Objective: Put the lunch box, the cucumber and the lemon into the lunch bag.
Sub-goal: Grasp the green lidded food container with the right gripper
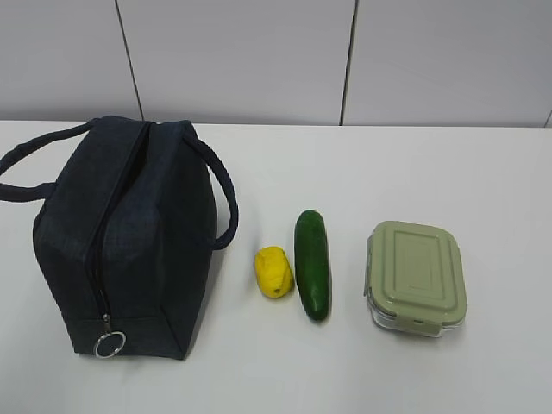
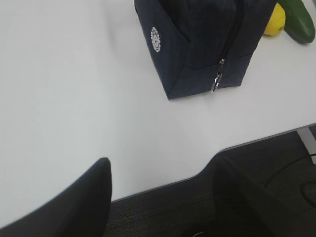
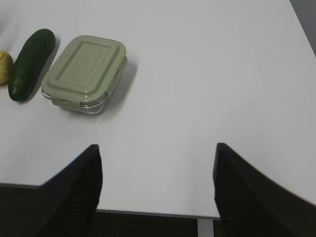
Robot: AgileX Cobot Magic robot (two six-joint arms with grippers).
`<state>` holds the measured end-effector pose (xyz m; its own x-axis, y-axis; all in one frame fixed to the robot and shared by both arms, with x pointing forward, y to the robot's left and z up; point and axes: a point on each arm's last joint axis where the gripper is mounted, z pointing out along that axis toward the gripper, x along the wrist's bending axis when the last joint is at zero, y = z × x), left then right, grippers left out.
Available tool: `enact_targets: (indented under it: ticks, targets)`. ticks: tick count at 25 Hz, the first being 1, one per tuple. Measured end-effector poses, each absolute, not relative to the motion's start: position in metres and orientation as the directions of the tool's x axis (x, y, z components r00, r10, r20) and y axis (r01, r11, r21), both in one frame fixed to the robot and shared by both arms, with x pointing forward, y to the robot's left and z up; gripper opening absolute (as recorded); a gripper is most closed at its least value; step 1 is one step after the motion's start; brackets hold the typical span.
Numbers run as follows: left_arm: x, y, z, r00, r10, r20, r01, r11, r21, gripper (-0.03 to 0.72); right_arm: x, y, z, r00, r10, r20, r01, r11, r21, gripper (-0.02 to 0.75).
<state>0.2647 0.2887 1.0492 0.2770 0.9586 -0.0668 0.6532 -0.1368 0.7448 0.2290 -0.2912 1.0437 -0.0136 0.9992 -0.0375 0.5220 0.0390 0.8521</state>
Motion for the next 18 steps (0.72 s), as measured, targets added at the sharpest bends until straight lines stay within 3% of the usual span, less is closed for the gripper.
enact_targets:
  ticks: [18]
  targets:
    - [0.2647, 0.2887, 1.0492, 0.277, 0.959, -0.067, 0.653, -0.137, 0.745, 0.447, 0.2290, -0.2912, 1.0437, -0.014, 0.999, -0.037, 0.522, 0.039, 0.852, 0.528]
